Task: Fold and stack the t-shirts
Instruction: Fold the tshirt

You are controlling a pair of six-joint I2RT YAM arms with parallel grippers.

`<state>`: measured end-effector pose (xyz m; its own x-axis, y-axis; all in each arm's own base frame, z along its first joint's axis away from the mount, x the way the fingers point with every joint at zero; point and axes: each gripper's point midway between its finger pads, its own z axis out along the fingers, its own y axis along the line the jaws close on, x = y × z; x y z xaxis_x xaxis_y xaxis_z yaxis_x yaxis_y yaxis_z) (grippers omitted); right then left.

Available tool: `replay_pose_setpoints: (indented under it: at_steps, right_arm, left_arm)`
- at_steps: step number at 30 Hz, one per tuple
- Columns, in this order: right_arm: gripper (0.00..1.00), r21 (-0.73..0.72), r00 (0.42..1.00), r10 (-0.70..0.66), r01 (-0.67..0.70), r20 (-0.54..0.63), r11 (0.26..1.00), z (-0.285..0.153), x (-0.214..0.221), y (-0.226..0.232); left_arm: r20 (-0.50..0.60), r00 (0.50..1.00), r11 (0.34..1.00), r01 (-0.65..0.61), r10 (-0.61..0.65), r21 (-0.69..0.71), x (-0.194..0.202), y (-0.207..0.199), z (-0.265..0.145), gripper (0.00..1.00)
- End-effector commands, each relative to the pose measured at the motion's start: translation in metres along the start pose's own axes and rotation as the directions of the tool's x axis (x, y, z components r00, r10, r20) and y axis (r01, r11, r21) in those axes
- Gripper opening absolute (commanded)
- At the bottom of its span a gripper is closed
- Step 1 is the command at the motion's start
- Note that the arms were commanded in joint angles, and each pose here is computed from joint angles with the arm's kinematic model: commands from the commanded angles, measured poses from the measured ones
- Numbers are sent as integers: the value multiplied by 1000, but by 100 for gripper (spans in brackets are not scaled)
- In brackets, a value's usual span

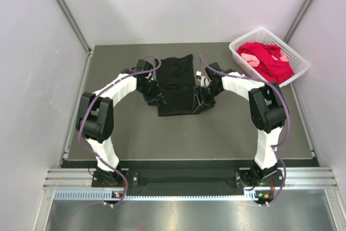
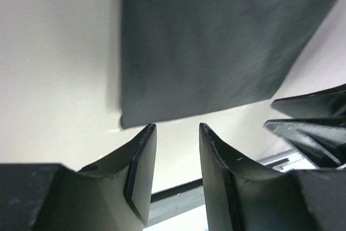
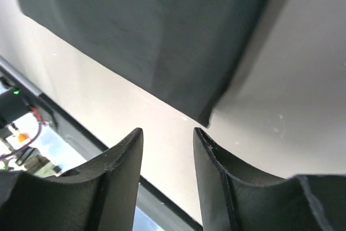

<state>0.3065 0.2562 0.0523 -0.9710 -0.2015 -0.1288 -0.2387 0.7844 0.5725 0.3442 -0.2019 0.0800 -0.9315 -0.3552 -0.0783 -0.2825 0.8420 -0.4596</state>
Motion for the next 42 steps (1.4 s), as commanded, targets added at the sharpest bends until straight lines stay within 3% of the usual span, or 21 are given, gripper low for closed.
replay_pose_setpoints:
  at_steps: [1, 15, 26, 38, 42]
  right_arm:
    - [43, 21, 988, -93, 91, 120, 996, -22, -16, 7]
    - [43, 5, 994, -40, 40, 105, 999, -8, -12, -14]
    - [49, -47, 991, 71, -66, 115, 997, 4, -7, -21]
    - [46, -66, 970, 193, -186, 147, 980, 16, -7, -28]
    - [45, -48, 963, 214, -209, 161, 977, 17, -7, -34]
  left_arm:
    - [34, 999, 1000, -22, 21, 9, 4, 4, -10, 42]
    - [-52, 999, 999, 9, -10, -34, 14, 35, 15, 46]
    - [-94, 992, 996, 86, -88, -26, 31, 42, 24, 53]
    - [-72, 985, 988, 154, -156, -27, 21, 44, 35, 50]
    - [-80, 983, 986, 162, -165, -40, 25, 50, 38, 44]
